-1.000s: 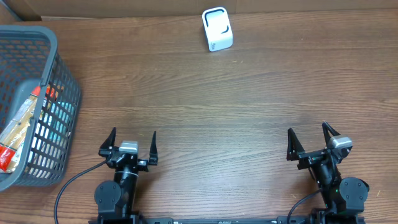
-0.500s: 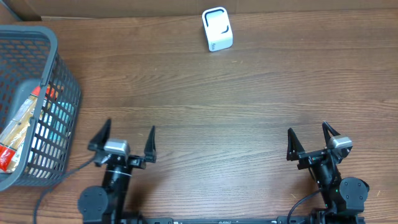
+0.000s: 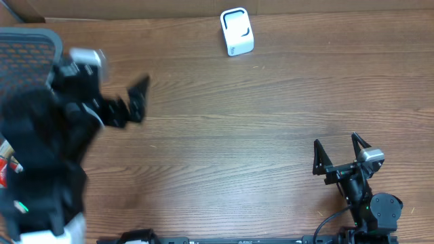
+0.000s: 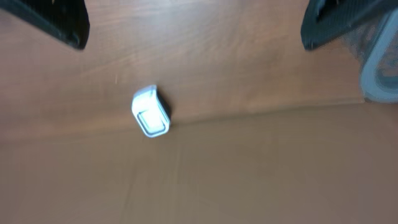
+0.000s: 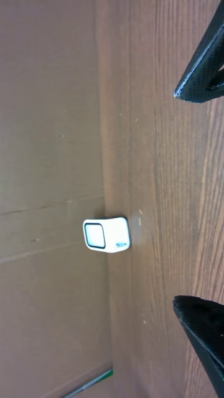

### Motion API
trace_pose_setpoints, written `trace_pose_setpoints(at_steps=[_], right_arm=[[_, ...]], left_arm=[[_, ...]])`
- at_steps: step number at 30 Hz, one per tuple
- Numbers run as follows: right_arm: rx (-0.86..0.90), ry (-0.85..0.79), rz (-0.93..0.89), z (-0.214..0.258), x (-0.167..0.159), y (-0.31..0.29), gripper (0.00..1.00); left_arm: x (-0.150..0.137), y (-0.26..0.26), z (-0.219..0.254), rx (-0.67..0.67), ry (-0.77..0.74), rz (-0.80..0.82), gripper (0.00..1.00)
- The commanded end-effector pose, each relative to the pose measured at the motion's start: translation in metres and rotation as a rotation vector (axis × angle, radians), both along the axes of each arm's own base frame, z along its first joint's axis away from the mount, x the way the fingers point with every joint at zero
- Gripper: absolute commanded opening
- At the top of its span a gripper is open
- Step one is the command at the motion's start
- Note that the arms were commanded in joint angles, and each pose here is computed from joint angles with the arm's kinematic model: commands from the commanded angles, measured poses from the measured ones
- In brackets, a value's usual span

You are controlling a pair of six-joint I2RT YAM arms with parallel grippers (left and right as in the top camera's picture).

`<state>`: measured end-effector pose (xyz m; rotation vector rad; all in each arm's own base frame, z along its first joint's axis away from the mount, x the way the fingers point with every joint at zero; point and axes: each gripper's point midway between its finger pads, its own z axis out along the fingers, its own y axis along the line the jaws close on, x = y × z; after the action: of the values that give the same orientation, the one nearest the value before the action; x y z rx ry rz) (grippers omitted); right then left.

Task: Scan the item barcode
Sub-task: 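Reach the left gripper into the basket and grasp the white tube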

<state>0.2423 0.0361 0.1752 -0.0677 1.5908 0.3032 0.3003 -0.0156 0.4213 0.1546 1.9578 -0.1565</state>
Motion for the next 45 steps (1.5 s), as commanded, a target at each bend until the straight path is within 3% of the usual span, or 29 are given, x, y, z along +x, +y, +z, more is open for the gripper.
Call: trace_pose_setpoints(at_steps=[1,8,11,14,17,19,26,31,37,45], right_arm=[[0.0,0.005,-0.005,-0.003,0.001,-0.001,1.0],[0.0,0.005,-0.005,-0.003,0.001,-0.001,1.0],[0.0,0.005,-0.005,-0.003,0.001,0.0,1.0],[0.0,0.005,-0.005,-0.003,0.001,-0.001,1.0],[0.0,0.005,-0.005,-0.003,0.001,-0.001,1.0],[0.0,0.005,-0.005,-0.003,0.001,-0.001,1.0],[0.0,0.005,-0.005,-0.003,0.001,-0.001,1.0],[0.0,0.005,-0.005,-0.003,0.001,-0.001,1.0],[0.0,0.005,-0.005,-0.003,0.001,-0.001,1.0],[0.0,0.005,-0.005,-0.003,0.001,-0.001,1.0]], left_arm=[[0.025,0.012,0.037,-0.003,0.052,-0.016,1.0],[0.066,0.088,0.032,0.1,0.152,0.235,1.0],[0.065,0.121,0.01,0.024,0.238,0.345,1.0],[0.052,0.16,-0.017,-0.083,0.346,0.49,0.99],[0.028,0.205,-0.042,-0.184,0.439,0.651,0.84],[0.013,0.231,-0.057,-0.256,0.479,0.747,0.84],[-0.026,0.288,-0.116,-0.42,0.572,0.919,1.0],[-0.032,0.307,-0.167,-0.421,0.637,0.967,1.0],[-0.027,0.32,-0.226,-0.31,0.691,0.909,1.0],[-0.026,0.331,-0.279,-0.045,0.719,0.735,1.0]])
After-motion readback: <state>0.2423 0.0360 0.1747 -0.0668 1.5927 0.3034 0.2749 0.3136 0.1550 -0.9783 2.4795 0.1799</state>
